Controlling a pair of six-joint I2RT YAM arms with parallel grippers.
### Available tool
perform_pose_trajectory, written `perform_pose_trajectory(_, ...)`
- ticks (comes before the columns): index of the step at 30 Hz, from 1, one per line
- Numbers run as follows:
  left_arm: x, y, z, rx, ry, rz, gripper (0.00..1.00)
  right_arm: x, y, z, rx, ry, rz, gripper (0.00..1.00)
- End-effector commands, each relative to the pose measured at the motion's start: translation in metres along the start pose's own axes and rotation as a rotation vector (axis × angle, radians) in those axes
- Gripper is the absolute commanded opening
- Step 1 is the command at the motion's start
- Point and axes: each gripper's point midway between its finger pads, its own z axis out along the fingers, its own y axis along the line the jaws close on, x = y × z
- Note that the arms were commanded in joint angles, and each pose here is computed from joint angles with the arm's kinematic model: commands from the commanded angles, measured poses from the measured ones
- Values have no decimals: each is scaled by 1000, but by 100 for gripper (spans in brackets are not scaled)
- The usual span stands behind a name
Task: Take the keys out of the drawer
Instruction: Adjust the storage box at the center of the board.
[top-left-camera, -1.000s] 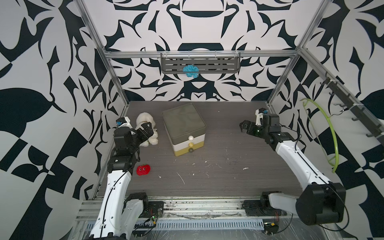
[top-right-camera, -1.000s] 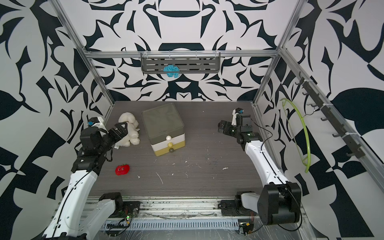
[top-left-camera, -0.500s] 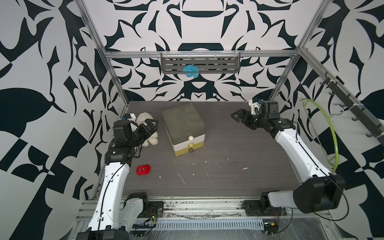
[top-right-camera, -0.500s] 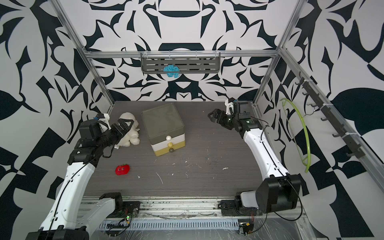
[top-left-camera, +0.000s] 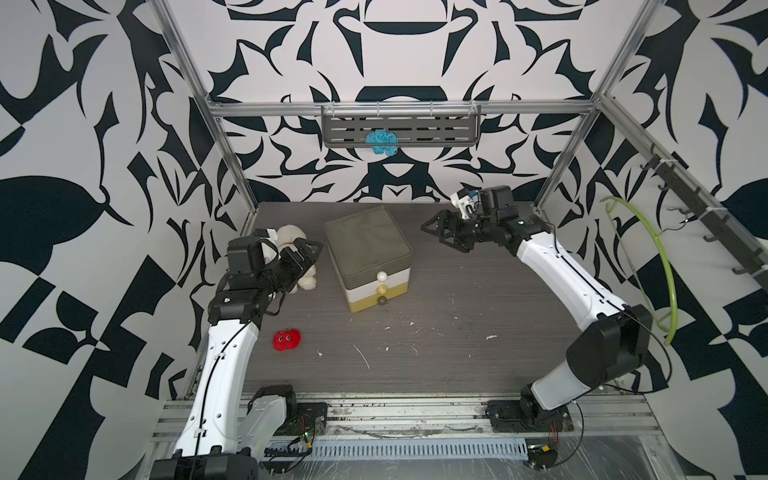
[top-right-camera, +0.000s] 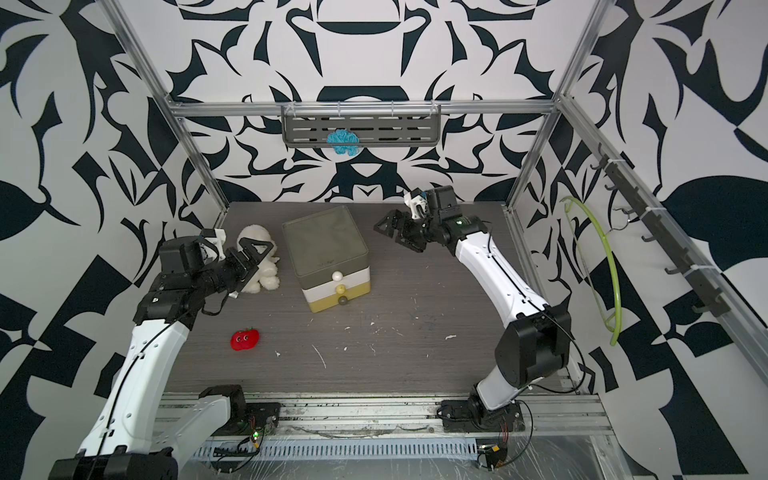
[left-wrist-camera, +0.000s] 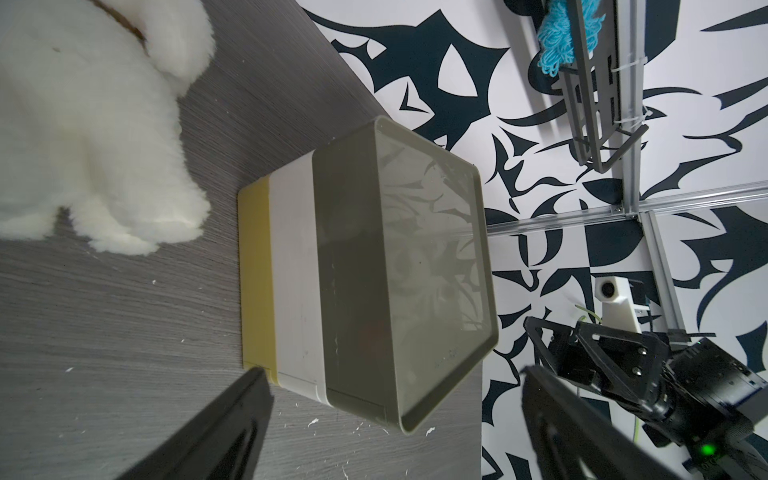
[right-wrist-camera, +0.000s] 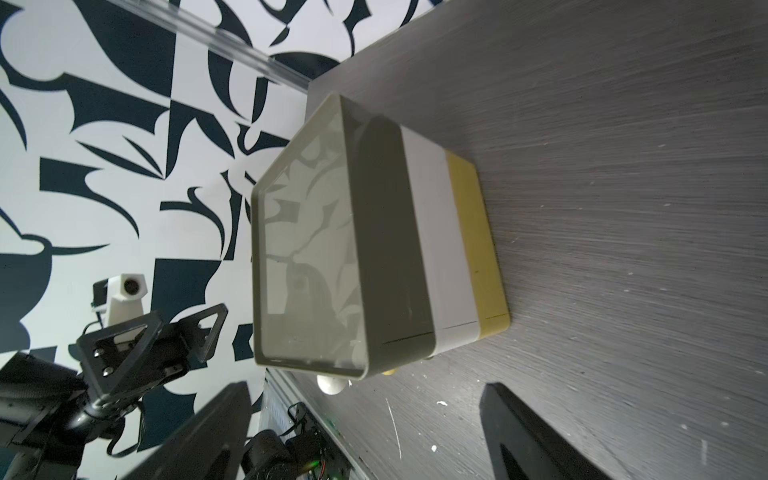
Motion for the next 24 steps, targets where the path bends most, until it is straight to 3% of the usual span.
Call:
perform_pose_trajectory(1, 4, -11, 3, 41, 46, 7, 99, 3, 25, 2, -42, 20, -22, 92)
perform_pose_trajectory(11, 18, -19, 26, 63, 129, 36, 99, 16, 24, 33, -2, 82, -21, 92)
perform_pose_trajectory(17, 27, -22, 35, 83, 177, 39, 99, 22, 12, 39, 98, 105, -51, 91)
perform_pose_trajectory(24, 29, -22, 38, 97, 188, 34, 99, 29, 21, 39, 111, 112, -86, 91)
